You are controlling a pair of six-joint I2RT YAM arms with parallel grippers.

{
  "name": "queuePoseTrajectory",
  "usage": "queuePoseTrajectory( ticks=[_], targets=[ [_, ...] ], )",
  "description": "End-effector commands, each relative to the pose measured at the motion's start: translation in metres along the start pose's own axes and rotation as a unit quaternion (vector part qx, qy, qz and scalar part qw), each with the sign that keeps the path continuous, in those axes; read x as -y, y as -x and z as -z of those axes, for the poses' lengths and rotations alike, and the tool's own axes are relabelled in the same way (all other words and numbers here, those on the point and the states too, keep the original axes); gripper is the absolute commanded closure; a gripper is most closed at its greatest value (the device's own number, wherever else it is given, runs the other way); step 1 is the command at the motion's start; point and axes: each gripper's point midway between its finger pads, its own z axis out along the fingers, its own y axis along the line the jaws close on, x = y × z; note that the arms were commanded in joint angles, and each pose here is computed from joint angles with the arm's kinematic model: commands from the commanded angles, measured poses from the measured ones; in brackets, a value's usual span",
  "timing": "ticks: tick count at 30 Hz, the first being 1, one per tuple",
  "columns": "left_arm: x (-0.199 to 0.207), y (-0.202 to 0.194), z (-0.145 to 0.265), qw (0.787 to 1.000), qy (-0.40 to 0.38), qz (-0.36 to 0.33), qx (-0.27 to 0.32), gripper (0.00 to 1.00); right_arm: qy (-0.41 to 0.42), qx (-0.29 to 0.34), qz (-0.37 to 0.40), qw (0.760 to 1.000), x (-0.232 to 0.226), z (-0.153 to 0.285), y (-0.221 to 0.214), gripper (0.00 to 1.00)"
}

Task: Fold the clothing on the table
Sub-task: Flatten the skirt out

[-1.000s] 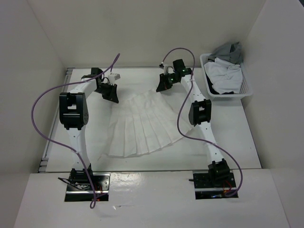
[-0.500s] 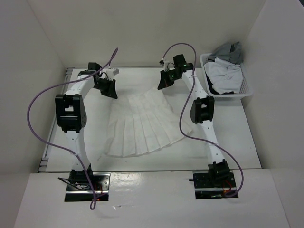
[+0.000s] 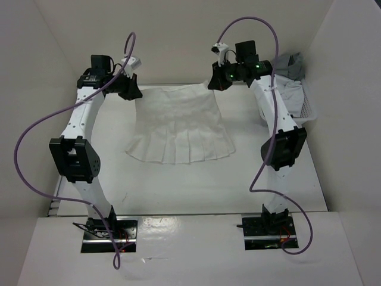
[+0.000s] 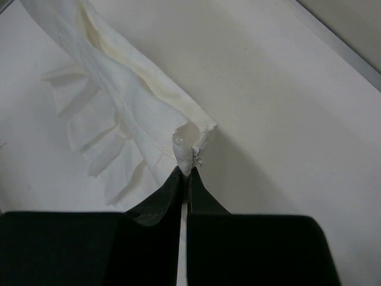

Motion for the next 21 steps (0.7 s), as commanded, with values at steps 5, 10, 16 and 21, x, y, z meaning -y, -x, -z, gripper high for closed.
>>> queuePoseTrajectory(
  ticks=[5,10,16,21],
  targets=[
    [0.03,0.063,0.059,0.995,0.002,-0.051,0.088,0.87,-0.062,0.068,0.058,0.994,-0.019,0.062,0.046,1.0],
    [0.057,0.094,0.094,0.989,-0.009,-0.079,0.128,0.87,-0.066,0.096,0.094,0.989,-0.046,0.102,0.058,1.0],
    [0.084,0.118,0.115,0.983,-0.045,-0.096,0.153,0.87,-0.054,0.112,0.115,0.986,-0.067,0.126,0.063,1.0],
    [0.087,0.134,0.114,0.98,-0.046,-0.109,0.161,0.87,-0.057,0.124,0.123,0.983,-0.065,0.128,0.076,1.0]
  ],
)
